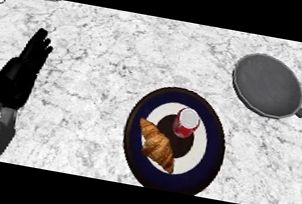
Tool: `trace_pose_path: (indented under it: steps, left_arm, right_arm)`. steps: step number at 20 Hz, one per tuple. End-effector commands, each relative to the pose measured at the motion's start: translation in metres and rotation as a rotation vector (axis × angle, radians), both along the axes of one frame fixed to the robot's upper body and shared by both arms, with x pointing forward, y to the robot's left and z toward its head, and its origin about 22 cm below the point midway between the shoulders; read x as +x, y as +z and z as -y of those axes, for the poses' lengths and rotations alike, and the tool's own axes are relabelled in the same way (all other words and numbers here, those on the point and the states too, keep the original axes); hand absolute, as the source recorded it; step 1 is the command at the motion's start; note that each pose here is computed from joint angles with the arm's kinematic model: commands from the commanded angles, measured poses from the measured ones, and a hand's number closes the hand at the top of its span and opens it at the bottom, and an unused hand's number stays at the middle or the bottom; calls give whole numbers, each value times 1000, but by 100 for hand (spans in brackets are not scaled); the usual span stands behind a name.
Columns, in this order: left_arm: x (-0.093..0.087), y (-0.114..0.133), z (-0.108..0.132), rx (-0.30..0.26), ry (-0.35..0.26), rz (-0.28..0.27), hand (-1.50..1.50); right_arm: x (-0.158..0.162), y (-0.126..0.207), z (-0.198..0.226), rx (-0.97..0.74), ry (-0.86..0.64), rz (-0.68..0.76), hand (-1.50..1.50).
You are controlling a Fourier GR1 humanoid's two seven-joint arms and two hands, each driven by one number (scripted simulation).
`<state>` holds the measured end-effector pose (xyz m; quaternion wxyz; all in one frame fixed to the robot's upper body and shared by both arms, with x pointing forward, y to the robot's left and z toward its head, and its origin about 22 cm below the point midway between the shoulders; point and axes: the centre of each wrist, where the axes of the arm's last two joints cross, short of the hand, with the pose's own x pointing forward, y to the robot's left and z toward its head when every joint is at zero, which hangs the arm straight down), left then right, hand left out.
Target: Pick the can from the plate and place it in the pan
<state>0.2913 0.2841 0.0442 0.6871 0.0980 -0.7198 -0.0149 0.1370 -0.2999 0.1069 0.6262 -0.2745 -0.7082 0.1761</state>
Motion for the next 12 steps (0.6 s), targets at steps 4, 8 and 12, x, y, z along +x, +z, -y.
trace_pose_path:
  steps: [4,8,12]
  left_arm:
    - [11,1,-1,-8,-33,1,0]
    - [18,7,15,8,-38,24,0]
    - [0,8,14,9,-37,-6,0]
  right_arm:
    - [15,84,-18,-138,-31,-17,-150]
    - [32,91,-35,-123,-4,-37,-150]
    - [35,89,-64,-79,86,-92,-150]
